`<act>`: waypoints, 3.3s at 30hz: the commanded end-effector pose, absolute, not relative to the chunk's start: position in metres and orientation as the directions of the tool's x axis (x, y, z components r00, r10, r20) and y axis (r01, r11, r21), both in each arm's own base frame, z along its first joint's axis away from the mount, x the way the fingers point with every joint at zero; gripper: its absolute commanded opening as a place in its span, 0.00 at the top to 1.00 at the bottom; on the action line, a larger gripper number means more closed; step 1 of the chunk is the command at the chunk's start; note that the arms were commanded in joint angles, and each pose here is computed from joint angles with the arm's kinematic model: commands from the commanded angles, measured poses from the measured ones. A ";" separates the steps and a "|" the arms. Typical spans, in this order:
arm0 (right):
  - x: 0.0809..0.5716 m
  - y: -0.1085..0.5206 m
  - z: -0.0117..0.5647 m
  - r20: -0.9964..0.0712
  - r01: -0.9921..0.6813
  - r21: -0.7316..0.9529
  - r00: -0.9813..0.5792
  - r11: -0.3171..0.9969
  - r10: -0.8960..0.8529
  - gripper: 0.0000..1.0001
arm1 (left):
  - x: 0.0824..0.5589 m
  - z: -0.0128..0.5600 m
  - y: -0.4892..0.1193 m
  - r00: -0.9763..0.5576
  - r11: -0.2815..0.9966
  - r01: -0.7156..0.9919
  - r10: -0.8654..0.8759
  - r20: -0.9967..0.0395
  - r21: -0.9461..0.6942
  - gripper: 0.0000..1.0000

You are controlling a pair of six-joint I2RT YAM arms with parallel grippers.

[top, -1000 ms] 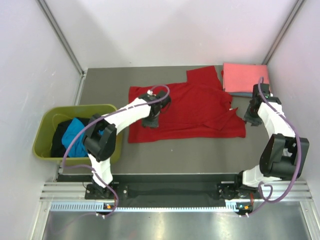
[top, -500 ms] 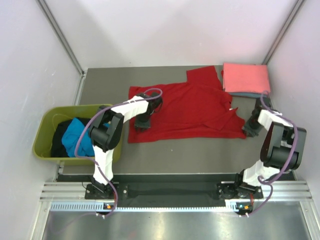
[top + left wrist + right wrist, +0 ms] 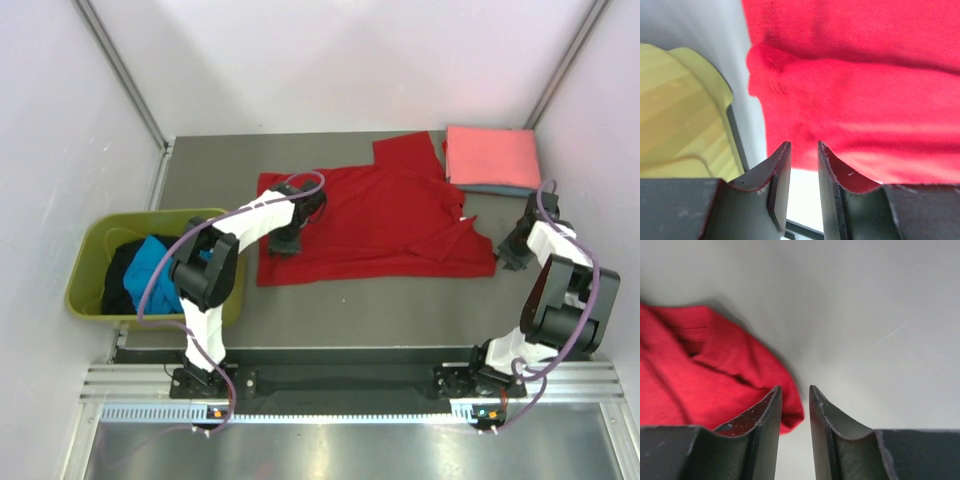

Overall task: Fold and stack the t-shirts
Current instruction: Fold the tshirt

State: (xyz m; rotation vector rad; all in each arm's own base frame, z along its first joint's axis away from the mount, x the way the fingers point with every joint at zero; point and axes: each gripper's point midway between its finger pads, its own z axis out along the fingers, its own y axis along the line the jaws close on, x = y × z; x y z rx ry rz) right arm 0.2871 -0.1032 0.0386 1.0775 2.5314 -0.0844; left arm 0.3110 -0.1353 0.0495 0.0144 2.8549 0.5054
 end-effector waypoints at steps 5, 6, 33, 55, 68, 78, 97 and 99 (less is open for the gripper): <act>0.295 -0.091 0.084 -0.416 0.750 0.270 -0.475 0.604 0.775 0.62 | 0.304 0.101 -0.192 -0.946 0.996 0.086 0.087 -0.313 0.020 0.66; 0.292 -0.089 0.083 -0.405 0.761 0.274 -0.463 0.588 0.789 0.61 | 0.302 0.103 -0.193 -0.944 0.996 0.093 0.090 -0.318 0.006 0.66; 0.263 -0.110 0.023 -0.387 0.853 0.131 -0.425 0.505 0.818 1.00 | 0.256 0.085 -0.141 -0.948 0.963 0.097 0.166 -0.270 0.252 0.63; 0.253 -0.119 0.028 -0.389 0.843 0.143 -0.434 0.519 0.812 1.00 | 0.232 0.011 -0.145 -0.972 0.946 0.175 0.210 -0.107 0.273 0.66; 0.222 -0.114 0.023 -0.354 0.863 0.129 -0.419 0.488 0.836 1.00 | 0.187 0.022 -0.149 -0.990 0.969 0.102 0.122 -0.077 0.226 1.00; 0.208 -0.115 0.036 -0.382 0.874 0.104 -0.406 0.475 0.830 0.92 | 0.173 0.047 -0.156 -0.986 0.971 0.115 0.138 -0.098 0.209 0.75; 0.259 -0.049 0.083 -0.430 0.686 0.212 -0.575 0.696 0.697 0.65 | 0.296 0.084 -0.180 -0.898 0.915 0.345 0.386 -0.210 0.209 0.60; 0.257 -0.036 0.074 -0.391 0.683 0.238 -0.584 0.691 0.712 0.64 | 0.308 0.085 -0.177 -0.899 0.919 0.335 0.377 -0.224 0.206 0.59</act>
